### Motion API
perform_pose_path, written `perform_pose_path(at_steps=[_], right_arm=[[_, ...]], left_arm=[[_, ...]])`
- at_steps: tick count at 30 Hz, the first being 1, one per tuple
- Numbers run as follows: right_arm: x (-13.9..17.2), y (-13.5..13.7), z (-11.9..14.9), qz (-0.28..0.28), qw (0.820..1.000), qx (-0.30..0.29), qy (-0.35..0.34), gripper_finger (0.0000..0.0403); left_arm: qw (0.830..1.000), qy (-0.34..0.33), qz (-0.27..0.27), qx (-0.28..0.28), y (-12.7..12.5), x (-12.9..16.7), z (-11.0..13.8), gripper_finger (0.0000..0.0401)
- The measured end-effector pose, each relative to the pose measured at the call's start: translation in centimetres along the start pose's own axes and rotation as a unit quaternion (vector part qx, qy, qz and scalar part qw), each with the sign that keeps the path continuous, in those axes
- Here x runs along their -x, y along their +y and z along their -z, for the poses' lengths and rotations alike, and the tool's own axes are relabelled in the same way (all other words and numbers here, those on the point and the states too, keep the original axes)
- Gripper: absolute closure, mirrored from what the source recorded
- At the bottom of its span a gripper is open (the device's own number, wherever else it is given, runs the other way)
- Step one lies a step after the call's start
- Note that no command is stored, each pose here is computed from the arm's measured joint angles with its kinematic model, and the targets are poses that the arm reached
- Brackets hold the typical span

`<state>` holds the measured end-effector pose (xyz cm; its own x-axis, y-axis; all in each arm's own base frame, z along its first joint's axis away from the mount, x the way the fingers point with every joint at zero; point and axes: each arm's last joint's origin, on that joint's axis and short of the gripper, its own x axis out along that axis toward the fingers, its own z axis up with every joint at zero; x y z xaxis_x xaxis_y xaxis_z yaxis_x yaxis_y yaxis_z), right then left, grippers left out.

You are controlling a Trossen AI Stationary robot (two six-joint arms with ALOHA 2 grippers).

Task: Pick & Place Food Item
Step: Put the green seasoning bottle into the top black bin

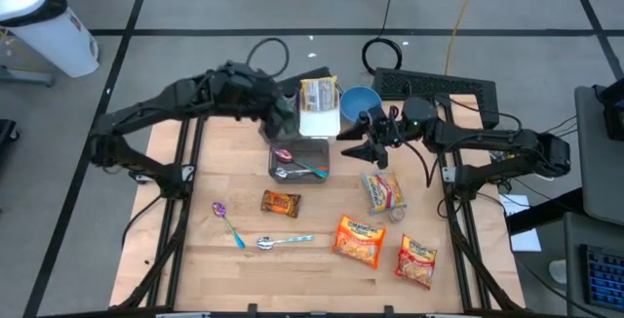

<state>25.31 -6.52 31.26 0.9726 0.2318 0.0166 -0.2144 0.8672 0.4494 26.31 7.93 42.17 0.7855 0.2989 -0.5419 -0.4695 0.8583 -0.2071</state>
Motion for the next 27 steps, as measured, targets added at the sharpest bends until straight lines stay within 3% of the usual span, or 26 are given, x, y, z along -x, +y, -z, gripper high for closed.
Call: perform_pose_path(at_steps=[5,11,17,27], right_arm=[[0.2,-0.4,-0.1,0.057,0.998,0.011,-0.017,0.0121],[0.3,-0.9,-0.3,0.145,0.987,0.045,-0.053,0.0122],[0.7,-1.7,-0.5,0.208,0.974,0.044,-0.074,0.0122],[1.4,-2.8,-0.4,0.289,0.954,0.028,-0.08,0.0122]], left_arm=[[0.995,0.013,-0.099,0.008,2.9,-0.1,-0.1,0.019],[0.986,0.029,-0.163,0.007,6.6,-1.8,0.5,0.019],[0.987,0.015,-0.149,0.053,11.4,-4.6,3.2,0.019],[0.979,0.006,-0.191,0.065,15.3,-6.8,6.9,0.019]])
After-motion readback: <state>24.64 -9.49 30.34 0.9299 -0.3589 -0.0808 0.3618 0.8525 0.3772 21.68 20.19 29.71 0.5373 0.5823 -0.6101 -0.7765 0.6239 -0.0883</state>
